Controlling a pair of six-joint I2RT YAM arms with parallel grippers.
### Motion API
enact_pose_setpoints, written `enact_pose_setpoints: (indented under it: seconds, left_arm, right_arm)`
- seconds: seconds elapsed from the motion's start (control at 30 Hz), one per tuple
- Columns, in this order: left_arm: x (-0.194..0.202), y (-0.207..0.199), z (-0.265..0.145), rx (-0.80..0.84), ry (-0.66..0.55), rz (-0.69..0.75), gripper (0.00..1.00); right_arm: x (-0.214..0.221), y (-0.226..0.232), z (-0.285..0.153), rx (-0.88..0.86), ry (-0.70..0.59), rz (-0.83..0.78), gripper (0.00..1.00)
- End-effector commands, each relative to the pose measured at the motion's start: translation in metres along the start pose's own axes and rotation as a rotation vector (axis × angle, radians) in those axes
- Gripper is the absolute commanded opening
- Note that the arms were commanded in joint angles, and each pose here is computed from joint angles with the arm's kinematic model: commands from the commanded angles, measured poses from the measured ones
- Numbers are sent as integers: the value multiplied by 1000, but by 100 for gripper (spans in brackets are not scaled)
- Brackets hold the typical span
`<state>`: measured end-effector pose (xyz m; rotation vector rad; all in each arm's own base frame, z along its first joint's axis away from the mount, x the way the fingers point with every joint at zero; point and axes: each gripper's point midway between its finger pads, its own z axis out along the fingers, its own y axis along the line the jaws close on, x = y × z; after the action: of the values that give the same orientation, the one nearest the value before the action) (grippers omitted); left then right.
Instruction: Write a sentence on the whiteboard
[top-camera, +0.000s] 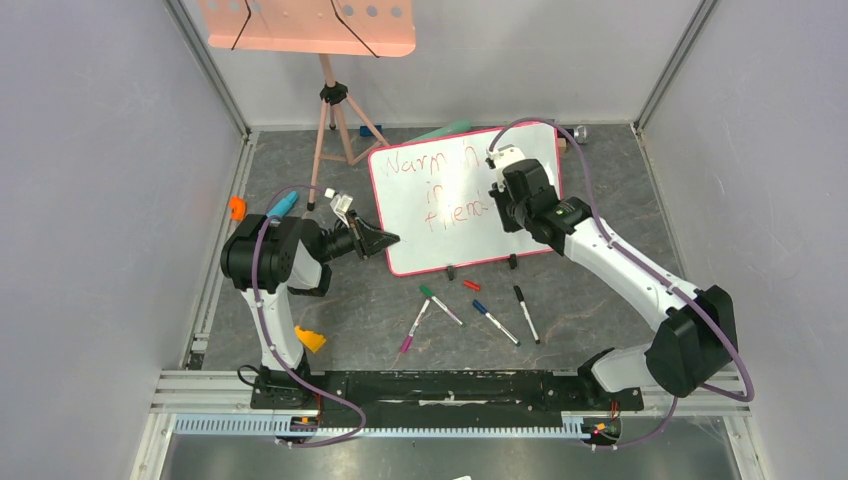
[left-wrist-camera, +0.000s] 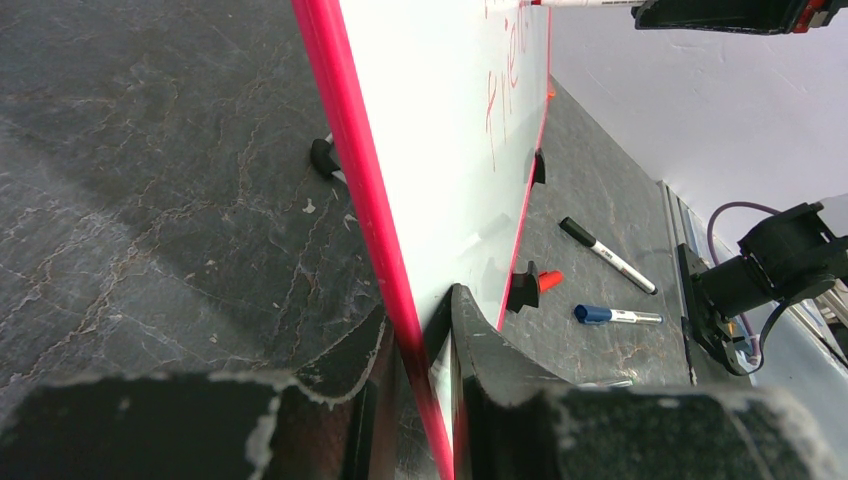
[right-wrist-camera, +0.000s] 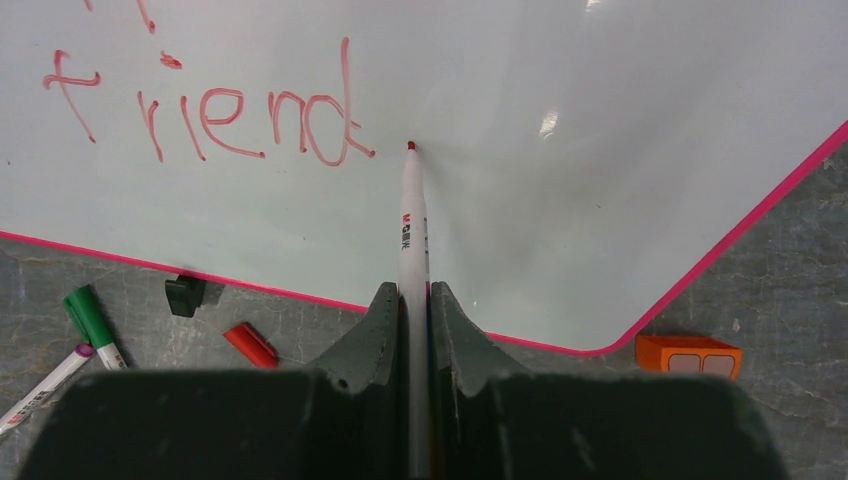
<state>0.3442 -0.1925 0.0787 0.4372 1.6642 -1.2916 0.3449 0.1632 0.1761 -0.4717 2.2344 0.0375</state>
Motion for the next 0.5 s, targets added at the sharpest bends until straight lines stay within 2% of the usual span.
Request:
enact_pose_setpoints:
  seconds: [0.0, 0.47]
  left_arm:
    - [-18, 31, -1, -112, -84, 140, 7]
    - [-18, 31, 0, -110, -83, 134, 7]
  right_arm:
    - [-22, -12, -8, 42, -59, 17, 0]
    - [-12, -21, -8, 72, -44, 23, 0]
